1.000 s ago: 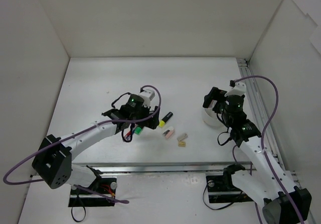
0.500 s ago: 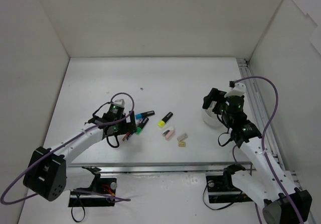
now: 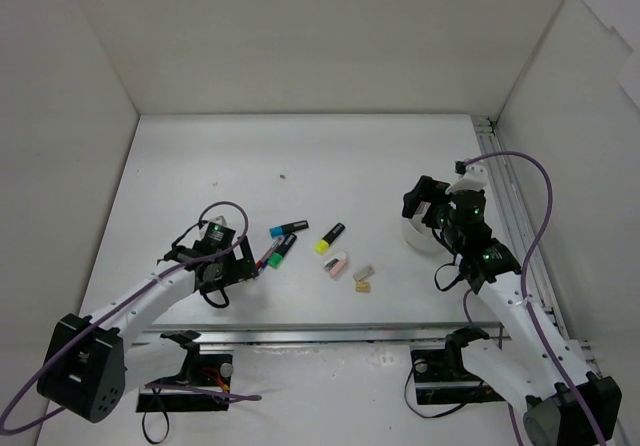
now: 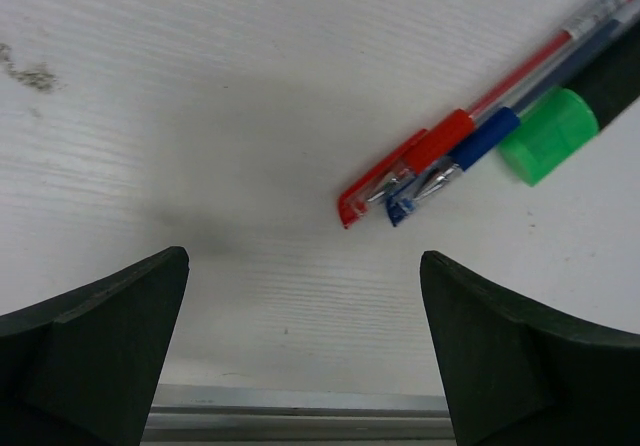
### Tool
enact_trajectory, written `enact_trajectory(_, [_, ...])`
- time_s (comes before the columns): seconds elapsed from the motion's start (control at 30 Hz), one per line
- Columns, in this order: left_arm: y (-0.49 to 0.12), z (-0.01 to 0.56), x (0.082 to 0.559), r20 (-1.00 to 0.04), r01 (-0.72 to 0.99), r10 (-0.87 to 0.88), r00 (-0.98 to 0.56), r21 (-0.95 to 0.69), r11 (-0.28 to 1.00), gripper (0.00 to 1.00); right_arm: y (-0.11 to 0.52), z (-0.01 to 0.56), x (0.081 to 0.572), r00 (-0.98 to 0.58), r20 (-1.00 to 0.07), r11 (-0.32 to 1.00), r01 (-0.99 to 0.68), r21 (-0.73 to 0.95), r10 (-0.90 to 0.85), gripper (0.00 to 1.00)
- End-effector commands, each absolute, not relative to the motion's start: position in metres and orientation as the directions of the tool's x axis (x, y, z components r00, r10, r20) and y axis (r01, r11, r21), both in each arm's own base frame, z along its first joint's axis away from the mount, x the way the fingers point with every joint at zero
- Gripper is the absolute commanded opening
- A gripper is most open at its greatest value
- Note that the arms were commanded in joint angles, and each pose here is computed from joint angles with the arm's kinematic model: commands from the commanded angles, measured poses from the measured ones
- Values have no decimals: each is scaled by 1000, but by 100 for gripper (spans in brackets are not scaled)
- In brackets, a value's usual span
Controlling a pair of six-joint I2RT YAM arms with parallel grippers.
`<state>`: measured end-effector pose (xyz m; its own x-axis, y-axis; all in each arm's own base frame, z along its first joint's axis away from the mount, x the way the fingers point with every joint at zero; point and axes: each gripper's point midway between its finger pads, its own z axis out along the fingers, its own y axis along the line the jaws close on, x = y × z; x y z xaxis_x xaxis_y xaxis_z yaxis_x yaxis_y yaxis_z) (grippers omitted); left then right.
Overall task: Sort the stationery into containers
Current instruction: Move the pen to the center of the board.
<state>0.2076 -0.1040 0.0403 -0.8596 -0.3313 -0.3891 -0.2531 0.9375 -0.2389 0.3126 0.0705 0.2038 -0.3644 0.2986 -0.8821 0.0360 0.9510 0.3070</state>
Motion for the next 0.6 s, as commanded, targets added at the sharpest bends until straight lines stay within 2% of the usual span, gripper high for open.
enact_trajectory(0.0, [-84,46,212,-407,-340,-379,-831,-168,925,95,72,222,316,-305,-896,942,15,334,322,98])
enact_trajectory(0.1, [-80,44,214,-412,-345,-371,-832,-140,928,90,70,225,315,-293,-901,944,20,329,320,98])
enact_trajectory(0.33, [-82,48,232,-463,-262,-281,-840,-107,959,88,66,225,315,-285,-903,945,33,327,322,98])
enact_trajectory(0.57, [-97,32,239,-426,-153,-138,-894,0,988,86,62,225,314,-279,-909,950,48,309,310,98])
